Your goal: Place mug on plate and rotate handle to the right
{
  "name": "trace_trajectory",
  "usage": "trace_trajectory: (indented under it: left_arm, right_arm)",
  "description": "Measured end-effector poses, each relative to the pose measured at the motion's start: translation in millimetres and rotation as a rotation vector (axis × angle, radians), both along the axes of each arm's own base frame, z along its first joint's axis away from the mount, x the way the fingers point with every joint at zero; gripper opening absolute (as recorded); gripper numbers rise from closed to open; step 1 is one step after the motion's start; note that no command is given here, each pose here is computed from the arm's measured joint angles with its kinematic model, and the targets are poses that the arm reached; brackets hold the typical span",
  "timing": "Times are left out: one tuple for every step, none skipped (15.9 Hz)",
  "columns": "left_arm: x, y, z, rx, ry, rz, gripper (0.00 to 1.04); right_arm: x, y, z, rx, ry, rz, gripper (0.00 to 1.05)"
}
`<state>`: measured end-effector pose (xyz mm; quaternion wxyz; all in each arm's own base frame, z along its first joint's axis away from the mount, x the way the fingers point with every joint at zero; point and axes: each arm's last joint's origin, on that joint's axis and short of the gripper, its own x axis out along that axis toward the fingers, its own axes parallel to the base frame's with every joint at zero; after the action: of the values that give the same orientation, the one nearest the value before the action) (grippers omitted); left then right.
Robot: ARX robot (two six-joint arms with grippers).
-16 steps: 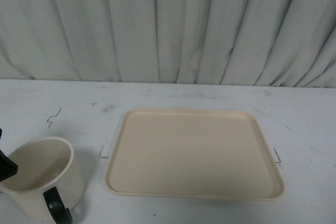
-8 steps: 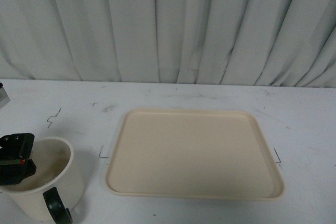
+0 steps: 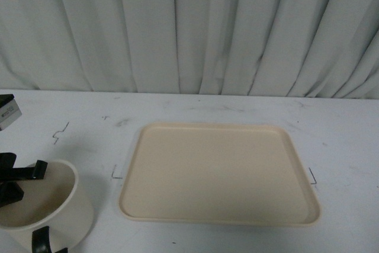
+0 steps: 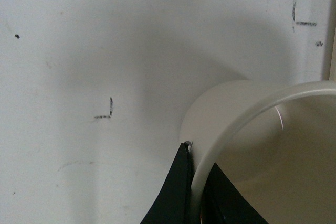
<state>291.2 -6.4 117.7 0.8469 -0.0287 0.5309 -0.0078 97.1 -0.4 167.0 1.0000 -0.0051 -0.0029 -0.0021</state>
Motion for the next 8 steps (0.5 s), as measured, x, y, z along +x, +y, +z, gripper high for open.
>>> trace_trajectory:
  left_arm:
    - [-2.5, -2.4, 4.3, 0.01, 0.005, -0.007, 0.03]
    - [-4.2, -5.3, 11.0, 0.019, -0.002, -0.018, 0.03]
    - [-2.2, -11.3, 20.8, 0.02, -0.02, -0.037, 0.03]
    - [3.3, -21.0, 31.6, 0.029, -0.054, -0.068, 0.03]
    - [9.2, -34.2, 41.8, 0.031, -0.082, -0.109, 0.03]
    - [13.6, -50.3, 49.2, 0.029, -0.098, -0.158, 0.03]
    - [19.7, -68.5, 53.6, 0.026, -0.111, -0.209, 0.03]
    - [27.5, -87.8, 54.6, 0.023, -0.116, -0.26, 0.03]
  right_arm:
    - [0.0, 0.0, 0.0, 0.0, 0.0, 0.0, 0.98]
    - [0.0, 0.0, 0.0, 0.0, 0.0, 0.0, 0.98]
    - [0.0, 0.0, 0.0, 0.0, 0.0, 0.0, 0.98]
    - [0.0, 0.0, 0.0, 0.0, 0.0, 0.0, 0.98]
    - [0.0, 0.0, 0.0, 0.0, 0.0, 0.0, 0.98]
    - [0.0, 0.0, 0.0, 0.0, 0.0, 0.0, 0.98]
    - [0.0, 0.0, 0.0, 0.0, 0.0, 0.0, 0.98]
    - [0.0, 0.0, 0.0, 0.0, 0.0, 0.0, 0.98]
